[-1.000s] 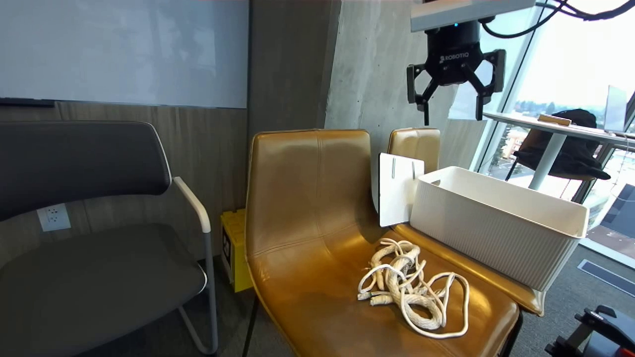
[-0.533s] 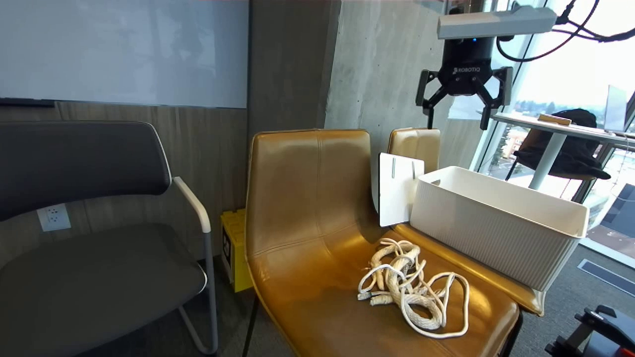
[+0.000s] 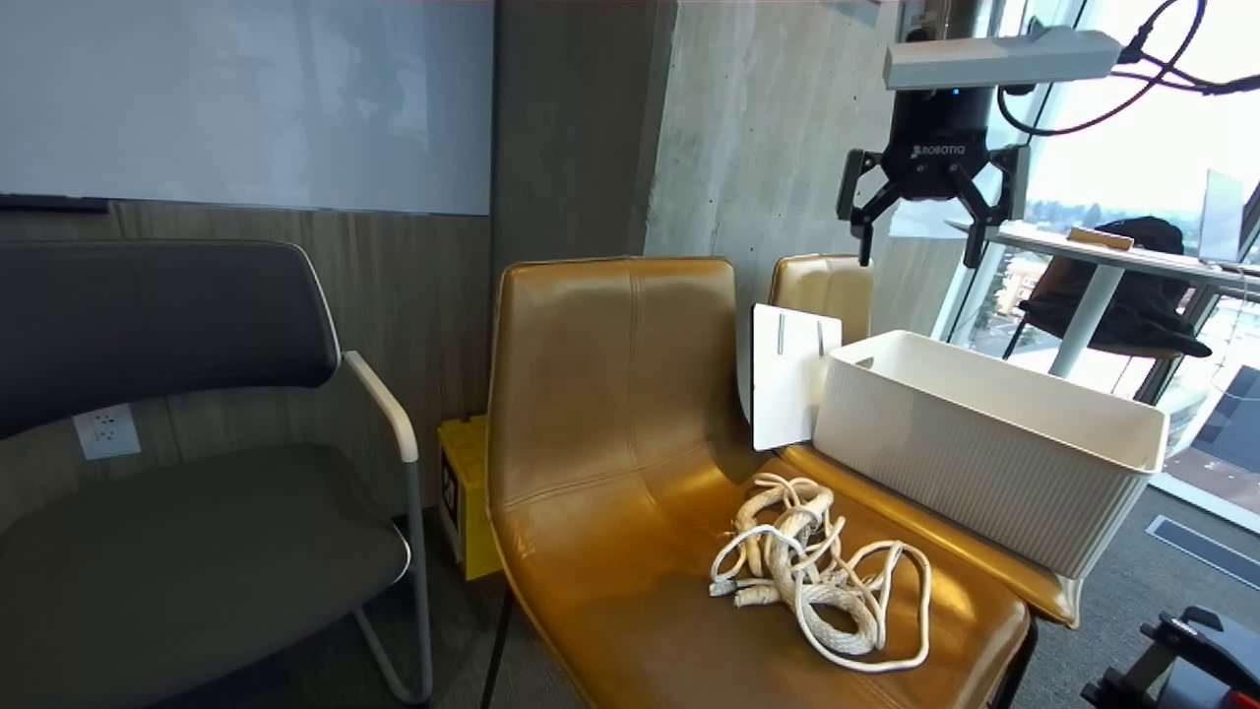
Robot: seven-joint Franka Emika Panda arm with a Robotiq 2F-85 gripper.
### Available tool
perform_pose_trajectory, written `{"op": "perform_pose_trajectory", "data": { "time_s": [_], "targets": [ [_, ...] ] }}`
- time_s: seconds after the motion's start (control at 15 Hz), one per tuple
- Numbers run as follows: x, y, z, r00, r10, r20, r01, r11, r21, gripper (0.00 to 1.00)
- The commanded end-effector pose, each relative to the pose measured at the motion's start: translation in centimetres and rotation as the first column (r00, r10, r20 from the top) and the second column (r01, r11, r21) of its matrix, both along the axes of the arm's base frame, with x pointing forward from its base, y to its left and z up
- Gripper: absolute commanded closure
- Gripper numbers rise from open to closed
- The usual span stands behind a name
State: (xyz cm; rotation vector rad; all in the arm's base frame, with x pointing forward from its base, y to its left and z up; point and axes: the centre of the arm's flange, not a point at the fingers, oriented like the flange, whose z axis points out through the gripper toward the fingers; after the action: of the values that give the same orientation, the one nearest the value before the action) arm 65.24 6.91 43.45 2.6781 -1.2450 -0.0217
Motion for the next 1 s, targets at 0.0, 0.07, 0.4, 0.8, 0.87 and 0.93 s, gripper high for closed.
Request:
{"op": "perform_pose_trajectory", "data": {
  "time_s": [0.0,0.07,0.4,0.8,0.87,0.93],
  "targets": [
    [0.0,0.0,0.0,1.000,0.000,0.000,0.000,1.000,0.000,0.00],
    [0.0,0.0,0.0,1.000,-0.001,0.000,0.001,1.000,0.000,0.00],
    [0.0,0.0,0.0,1.000,-0.001,0.000,0.001,1.000,0.000,0.00],
    [4.6,-9.1,-1.4,0.997,-0.077,0.026,0.077,0.997,-0.002,0.00],
    [4.3,-10.5,-1.8,0.992,-0.125,0.036,0.125,0.992,0.005,0.00],
    [4.4,-11.6,-2.2,0.987,-0.153,0.045,0.152,0.988,0.005,0.00]
  ]
}}
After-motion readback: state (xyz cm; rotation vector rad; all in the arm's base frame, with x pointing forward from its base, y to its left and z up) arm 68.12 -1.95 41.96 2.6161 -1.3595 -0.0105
